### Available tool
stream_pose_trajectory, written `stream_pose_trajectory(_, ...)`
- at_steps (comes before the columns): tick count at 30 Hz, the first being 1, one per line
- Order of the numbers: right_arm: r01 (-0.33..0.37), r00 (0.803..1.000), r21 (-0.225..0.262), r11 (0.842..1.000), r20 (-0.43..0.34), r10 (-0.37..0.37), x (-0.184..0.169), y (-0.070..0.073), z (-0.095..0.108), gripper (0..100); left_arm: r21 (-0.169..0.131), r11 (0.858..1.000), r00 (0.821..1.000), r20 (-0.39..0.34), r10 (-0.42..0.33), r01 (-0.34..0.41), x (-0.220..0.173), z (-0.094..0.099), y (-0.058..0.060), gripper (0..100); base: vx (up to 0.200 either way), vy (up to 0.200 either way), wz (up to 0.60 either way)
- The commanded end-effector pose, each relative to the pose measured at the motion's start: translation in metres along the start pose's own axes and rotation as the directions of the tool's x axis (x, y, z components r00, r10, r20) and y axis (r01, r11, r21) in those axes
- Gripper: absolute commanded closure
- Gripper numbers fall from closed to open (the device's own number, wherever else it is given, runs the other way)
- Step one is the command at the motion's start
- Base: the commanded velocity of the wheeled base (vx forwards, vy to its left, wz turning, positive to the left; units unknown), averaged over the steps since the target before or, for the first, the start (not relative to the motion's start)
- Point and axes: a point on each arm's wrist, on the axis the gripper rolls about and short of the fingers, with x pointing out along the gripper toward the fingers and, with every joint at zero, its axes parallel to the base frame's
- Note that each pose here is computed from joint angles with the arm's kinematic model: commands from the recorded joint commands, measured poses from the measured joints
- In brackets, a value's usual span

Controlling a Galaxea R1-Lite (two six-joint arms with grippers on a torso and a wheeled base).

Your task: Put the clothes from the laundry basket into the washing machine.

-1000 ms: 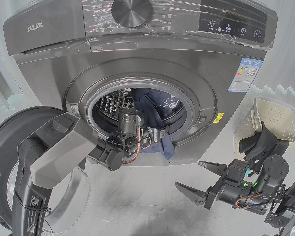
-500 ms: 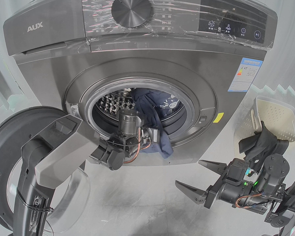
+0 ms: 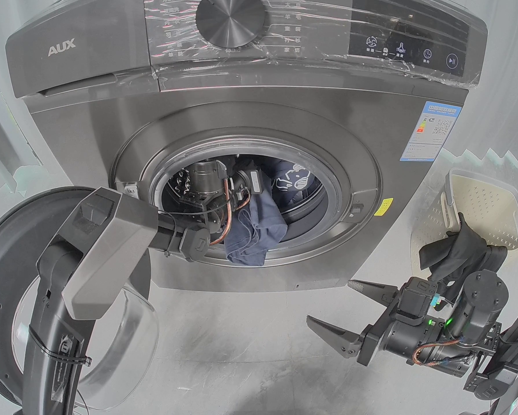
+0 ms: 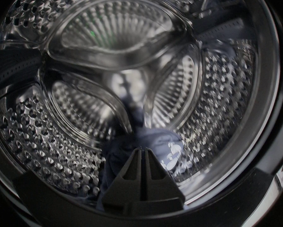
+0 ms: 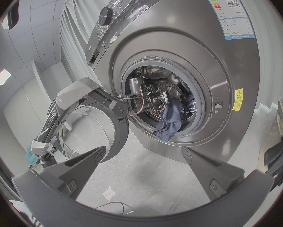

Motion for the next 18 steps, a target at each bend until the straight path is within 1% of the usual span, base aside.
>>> stream_pose_trajectory(1, -0.002, 1.0, 0.0, 1.0, -0.001, 0.002, 0.0, 0.0, 0.0, 0, -0.023, 0.999, 0.999, 0.037, 0.026, -0.025, 0.009, -0.001, 0.004, 100, 0.0, 0.0, 0.0)
stream_pose_trajectory(3, -0.002, 1.0, 0.0, 1.0, -0.003, 0.002, 0.0, 0.0, -0.001, 0, -0.024, 1.0, 1.0, 0.022, 0.021, -0.02, 0.006, -0.006, 0.001, 100, 0.0, 0.0, 0.0)
stream_pose_trajectory(4, -0.002, 1.0, 0.0, 1.0, -0.003, 0.002, 0.0, 0.0, -0.001, 0, -0.022, 1.0, 1.0, 0.01, 0.019, -0.019, 0.005, -0.009, 0.0, 0, 0.0, 0.0, 0.0)
stream_pose_trajectory(6, -0.002, 1.0, 0.0, 1.0, -0.003, 0.002, 0.0, 0.0, -0.001, 0, -0.019, 1.0, 1.0, -0.029, 0.01, -0.01, -0.001, -0.017, -0.004, 0, 0.0, 0.0, 0.0)
stream_pose_trajectory(7, -0.002, 1.0, 0.0, 1.0, -0.003, 0.002, 0.0, 0.0, -0.001, 0, -0.016, 1.0, 0.999, -0.051, -0.007, 0.006, -0.007, -0.018, -0.01, 0, 0.0, 0.0, 0.0)
stream_pose_trajectory(9, -0.002, 1.0, 0.0, 1.0, -0.003, 0.002, 0.0, 0.0, -0.001, 0, -0.01, 1.0, 0.995, -0.099, -0.027, 0.026, -0.02, -0.016, -0.016, 0, 0.0, 0.0, 0.0)
stream_pose_trajectory(10, -0.002, 1.0, 0.0, 1.0, -0.003, 0.002, 0.0, 0.0, -0.001, 0, -0.009, 0.999, 0.992, -0.12, -0.046, 0.045, -0.025, -0.017, -0.019, 0, 0.0, 0.0, 0.0)
stream_pose_trajectory(12, -0.002, 1.0, 0.0, 1.0, -0.003, 0.002, 0.0, 0.0, -0.001, 0, -0.003, 0.997, 0.98, -0.185, -0.076, 0.077, -0.036, -0.023, -0.025, 0, 0.0, 0.0, 0.0)
stream_pose_trajectory(13, -0.002, 1.0, 0.0, 1.0, -0.003, 0.002, 0.0, 0.0, -0.001, 0, 0.004, 0.997, 0.974, -0.211, -0.077, 0.08, -0.04, -0.026, -0.025, 0, 0.0, 0.0, 0.0)
stream_pose_trajectory(14, -0.002, 1.0, 0.0, 1.0, -0.003, 0.002, 0.0, 0.0, -0.001, 0, 0.004, 0.997, 0.973, -0.215, -0.078, 0.081, -0.041, -0.027, -0.025, 0, 0.0, 0.0, 0.0)
stream_pose_trajectory(15, -0.002, 1.0, 0.0, 1.0, -0.003, 0.002, 0.0, 0.0, -0.001, 0, 0.012, 0.996, 0.965, -0.25, -0.079, 0.085, -0.047, -0.034, -0.024, 0, 0.0, 0.0, 0.0)
stream_pose_trajectory(18, -0.003, 1.0, 0.0, 1.0, 0.0, 0.003, 0.0, 0.0, 0.0, 0, 0.03, 0.995, 0.957, -0.277, -0.08, 0.092, -0.051, -0.043, -0.022, 0, 0.0, 0.0, 0.0)
